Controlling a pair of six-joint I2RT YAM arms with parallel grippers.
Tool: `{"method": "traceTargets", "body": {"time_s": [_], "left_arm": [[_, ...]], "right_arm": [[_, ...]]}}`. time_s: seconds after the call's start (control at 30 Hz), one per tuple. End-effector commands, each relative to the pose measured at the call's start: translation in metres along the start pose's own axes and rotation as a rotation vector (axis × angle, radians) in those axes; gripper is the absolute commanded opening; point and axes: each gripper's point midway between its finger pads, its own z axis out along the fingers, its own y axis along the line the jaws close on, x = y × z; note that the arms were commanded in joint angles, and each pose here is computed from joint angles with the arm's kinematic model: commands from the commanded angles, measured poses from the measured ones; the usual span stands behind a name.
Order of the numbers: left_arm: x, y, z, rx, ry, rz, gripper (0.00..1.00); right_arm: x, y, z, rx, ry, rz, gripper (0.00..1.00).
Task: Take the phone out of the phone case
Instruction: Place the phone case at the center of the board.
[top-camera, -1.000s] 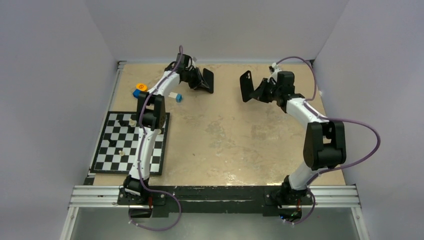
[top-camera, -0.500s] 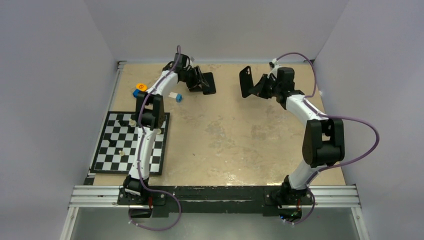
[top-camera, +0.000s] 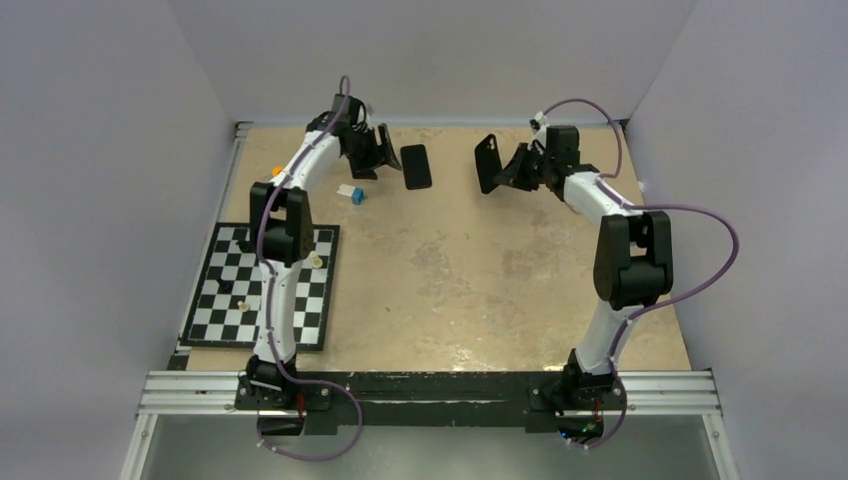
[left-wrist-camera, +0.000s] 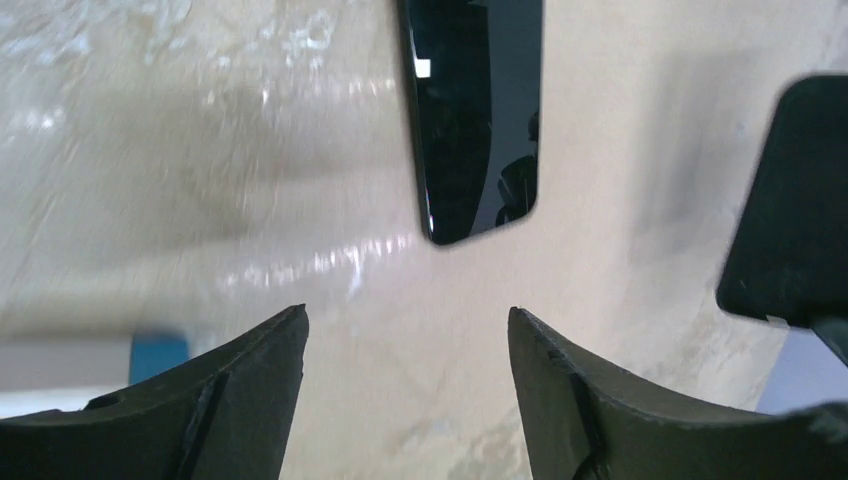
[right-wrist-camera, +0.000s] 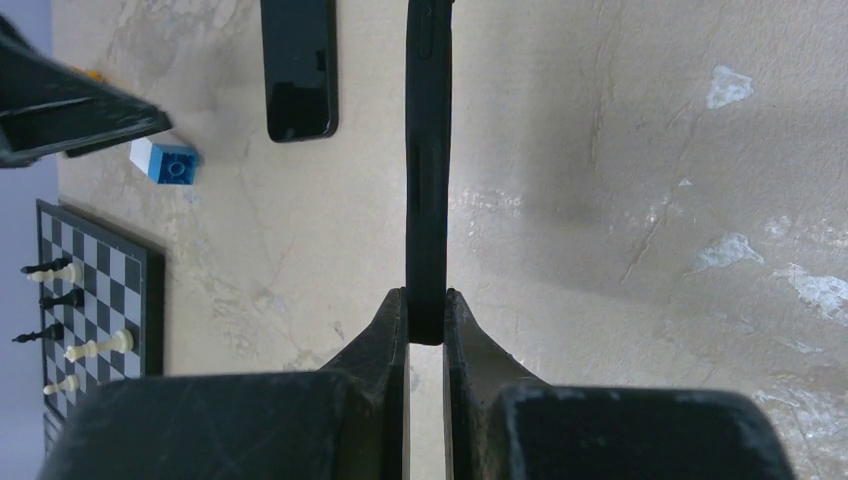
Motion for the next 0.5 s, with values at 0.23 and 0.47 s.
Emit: {"method": "traceTargets", "body": {"time_s": [0.23,0.47], "left_arm": [[0.054,-0.094,-0.168,0.205,-0.148,0.242,0.85],[0.09,-0.118,-0.235,0.303,-0.249,0.375,0.86]], "right_arm": [[-0.012,0.006,0.006,-0.055,0.009,-0.034,0.0],[0.012,-0.003,0.014,-0.064,0.053,-0.013,0.0]]}}
